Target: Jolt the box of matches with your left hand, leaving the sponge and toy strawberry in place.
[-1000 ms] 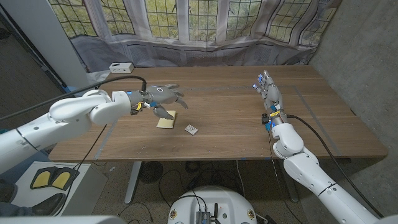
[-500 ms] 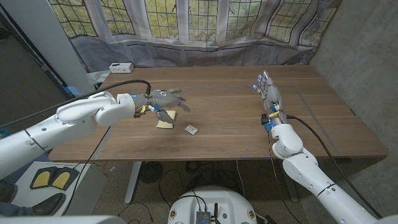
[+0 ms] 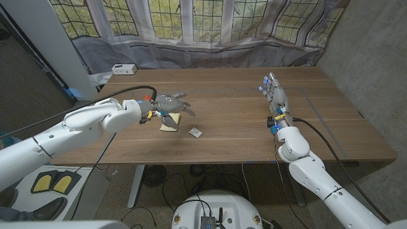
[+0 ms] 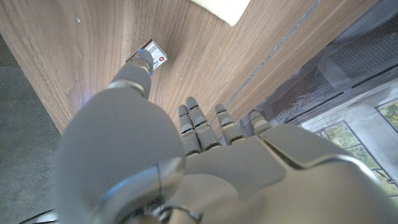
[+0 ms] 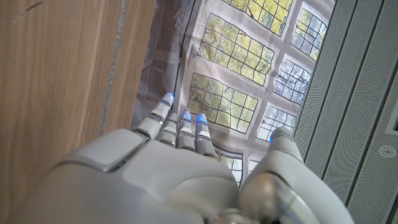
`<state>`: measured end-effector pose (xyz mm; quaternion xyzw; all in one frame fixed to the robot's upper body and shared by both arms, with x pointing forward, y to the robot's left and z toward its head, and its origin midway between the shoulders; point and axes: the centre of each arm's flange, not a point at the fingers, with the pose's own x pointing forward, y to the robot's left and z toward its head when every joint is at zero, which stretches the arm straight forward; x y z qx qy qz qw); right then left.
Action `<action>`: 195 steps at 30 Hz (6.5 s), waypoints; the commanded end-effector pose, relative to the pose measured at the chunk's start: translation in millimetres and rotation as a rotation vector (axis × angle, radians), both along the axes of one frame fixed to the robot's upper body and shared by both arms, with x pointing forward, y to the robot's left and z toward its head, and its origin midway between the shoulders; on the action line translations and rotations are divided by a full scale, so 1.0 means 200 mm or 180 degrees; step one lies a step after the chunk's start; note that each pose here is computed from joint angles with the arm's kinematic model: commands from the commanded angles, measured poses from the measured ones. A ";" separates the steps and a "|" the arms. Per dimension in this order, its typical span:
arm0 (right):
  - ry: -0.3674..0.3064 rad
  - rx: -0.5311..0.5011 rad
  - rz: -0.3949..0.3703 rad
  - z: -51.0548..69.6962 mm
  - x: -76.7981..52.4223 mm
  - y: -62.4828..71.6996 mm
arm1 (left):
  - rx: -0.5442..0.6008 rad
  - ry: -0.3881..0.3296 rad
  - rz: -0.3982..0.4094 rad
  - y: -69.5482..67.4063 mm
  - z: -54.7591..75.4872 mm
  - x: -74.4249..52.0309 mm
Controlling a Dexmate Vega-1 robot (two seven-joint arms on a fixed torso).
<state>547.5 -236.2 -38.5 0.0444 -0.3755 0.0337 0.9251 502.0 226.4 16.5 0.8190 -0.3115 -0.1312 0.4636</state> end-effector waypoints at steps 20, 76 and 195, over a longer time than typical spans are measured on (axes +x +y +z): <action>0.0007 0.0017 -0.0011 0.00 0.00 -0.01 | 0.0031 0.0156 0.0064 -0.08 -0.11 0.11; 0.0014 -0.0001 -0.0015 0.00 0.04 -0.03 | -0.0173 0.0145 -0.0019 -0.18 -0.26 0.25; -0.0038 0.0076 -0.0012 0.00 0.04 -0.03 | -0.0553 -0.0112 0.0238 -0.12 0.04 0.18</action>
